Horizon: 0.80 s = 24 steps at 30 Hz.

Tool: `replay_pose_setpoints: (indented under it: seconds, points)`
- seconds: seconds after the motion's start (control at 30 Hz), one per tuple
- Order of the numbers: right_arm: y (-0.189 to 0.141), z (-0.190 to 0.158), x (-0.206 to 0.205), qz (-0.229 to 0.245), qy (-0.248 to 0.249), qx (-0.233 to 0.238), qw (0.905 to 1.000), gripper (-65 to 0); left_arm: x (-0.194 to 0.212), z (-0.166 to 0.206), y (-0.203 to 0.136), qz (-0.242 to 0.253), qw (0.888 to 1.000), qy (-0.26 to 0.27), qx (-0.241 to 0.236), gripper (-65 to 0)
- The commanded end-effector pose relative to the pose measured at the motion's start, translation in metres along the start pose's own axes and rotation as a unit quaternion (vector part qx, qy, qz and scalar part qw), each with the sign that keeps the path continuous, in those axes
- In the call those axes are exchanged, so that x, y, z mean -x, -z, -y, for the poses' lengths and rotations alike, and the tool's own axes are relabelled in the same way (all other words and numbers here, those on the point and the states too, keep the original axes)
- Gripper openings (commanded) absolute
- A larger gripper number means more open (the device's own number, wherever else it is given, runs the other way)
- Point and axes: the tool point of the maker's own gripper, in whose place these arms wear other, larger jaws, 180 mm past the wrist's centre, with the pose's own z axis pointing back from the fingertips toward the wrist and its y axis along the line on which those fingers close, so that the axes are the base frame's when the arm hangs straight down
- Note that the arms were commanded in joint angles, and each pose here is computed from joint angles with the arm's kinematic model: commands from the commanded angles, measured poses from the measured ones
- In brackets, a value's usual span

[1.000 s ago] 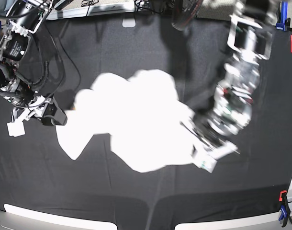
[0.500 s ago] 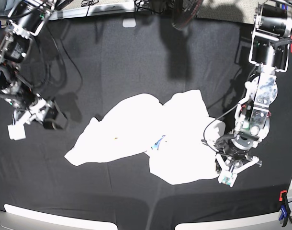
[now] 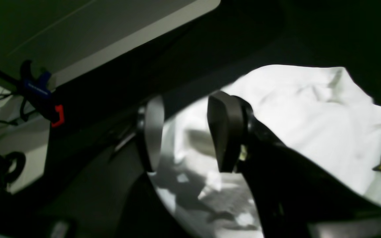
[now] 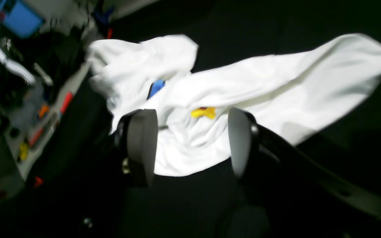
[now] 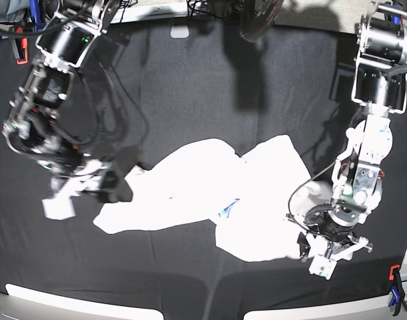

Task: Layout the t-shirt on the table in an organized manner, then fold the t-shirt properly
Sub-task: 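Pull the held fabric with the left gripper to spread the shirt, then grasp the shirt with both grippers at two separate edges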

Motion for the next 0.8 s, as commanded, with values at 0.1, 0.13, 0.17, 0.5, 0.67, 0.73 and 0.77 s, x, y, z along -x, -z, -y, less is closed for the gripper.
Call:
replay_pose_setpoints:
  seconds: [0.1, 0.13, 0.17, 0.5, 0.67, 0.73, 0.77]
  points:
    - [0.018, -0.020, 0.001, -0.033, -0.057, -0.015, 0.9977, -31.9, -0.011, -0.015, 0.000, -0.004, 1.000, 0.003, -0.021, -40.5]
    - [0.023, -0.023, 0.006, -0.047, -0.067, -0.016, 0.9965, -31.9, -0.002, -0.012, 0.000, -0.031, 0.999, -0.008, -0.015, -40.5]
    - [0.027, -0.027, 0.011, -0.061, -0.077, -0.018, 0.9950, -31.9, 0.007, -0.008, -0.002, -0.060, 0.998, -0.021, -0.005, -40.5]
    - [0.045, -0.038, 0.036, -0.126, -0.136, -0.012, 0.9826, -31.9, 0.023, 0.056, -0.008, -0.081, 0.978, -0.092, 0.166, -40.5]
    - [0.043, -0.037, 0.041, -0.140, -0.135, -0.010, 0.9809, -31.9, 0.052, 0.037, 0.012, -0.071, 0.984, -0.118, 0.116, -40.4]
    - [0.043, -0.037, 0.041, -0.139, -0.135, -0.010, 0.9809, -31.9, 0.070, 0.033, 0.016, -0.088, 0.982, -0.129, 0.103, -40.4]
    - [0.043, -0.037, 0.041, -0.138, -0.135, -0.010, 0.9811, -31.9, 0.077, 0.033, 0.016, -0.098, 0.981, -0.131, 0.102, -40.4]
